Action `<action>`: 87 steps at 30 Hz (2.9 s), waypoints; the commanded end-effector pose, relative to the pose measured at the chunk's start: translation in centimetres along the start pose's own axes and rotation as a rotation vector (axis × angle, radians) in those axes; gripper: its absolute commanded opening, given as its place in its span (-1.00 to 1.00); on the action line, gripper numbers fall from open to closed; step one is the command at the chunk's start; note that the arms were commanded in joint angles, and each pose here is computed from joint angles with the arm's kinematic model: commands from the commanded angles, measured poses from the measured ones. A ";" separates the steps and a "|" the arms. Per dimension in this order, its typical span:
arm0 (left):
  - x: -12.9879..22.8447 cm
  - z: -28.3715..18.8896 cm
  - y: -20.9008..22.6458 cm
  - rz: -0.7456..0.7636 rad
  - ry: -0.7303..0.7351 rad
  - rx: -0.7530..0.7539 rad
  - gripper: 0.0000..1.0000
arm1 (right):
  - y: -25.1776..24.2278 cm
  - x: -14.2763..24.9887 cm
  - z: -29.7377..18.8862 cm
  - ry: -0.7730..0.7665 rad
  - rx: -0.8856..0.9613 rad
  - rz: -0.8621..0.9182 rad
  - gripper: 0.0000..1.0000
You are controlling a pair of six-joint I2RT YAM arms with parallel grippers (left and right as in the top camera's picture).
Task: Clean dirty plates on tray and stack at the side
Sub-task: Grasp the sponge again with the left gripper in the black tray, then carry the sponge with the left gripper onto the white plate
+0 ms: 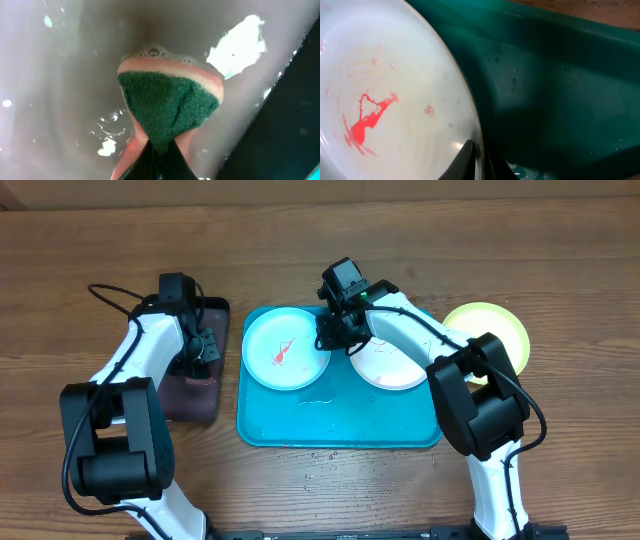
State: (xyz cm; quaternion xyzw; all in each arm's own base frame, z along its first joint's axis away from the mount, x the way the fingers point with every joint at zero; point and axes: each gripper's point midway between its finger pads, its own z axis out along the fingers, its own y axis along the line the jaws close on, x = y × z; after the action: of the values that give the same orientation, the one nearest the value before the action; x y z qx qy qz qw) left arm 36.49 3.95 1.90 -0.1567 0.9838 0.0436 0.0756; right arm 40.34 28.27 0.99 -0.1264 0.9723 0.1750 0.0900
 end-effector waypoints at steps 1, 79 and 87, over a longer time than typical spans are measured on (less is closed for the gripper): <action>-0.4 -2.0 0.0 -0.011 -0.048 0.018 -0.92 | 0.1 0.1 0.8 0.012 -0.004 0.000 -0.81; -2.3 -8.7 2.9 -0.215 -0.511 0.685 -0.91 | 0.4 -1.0 0.8 -0.032 -0.018 -0.012 -0.86; -2.3 -8.6 3.1 -0.219 -0.512 0.674 -0.91 | 0.5 -0.9 0.8 -0.032 -0.018 -0.013 -0.86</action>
State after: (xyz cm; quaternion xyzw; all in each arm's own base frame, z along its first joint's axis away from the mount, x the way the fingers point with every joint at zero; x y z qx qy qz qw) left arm 36.56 6.72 11.04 -0.2077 0.8724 -0.2433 0.3695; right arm 41.26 28.81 0.95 -0.1286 0.9685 0.1830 0.1089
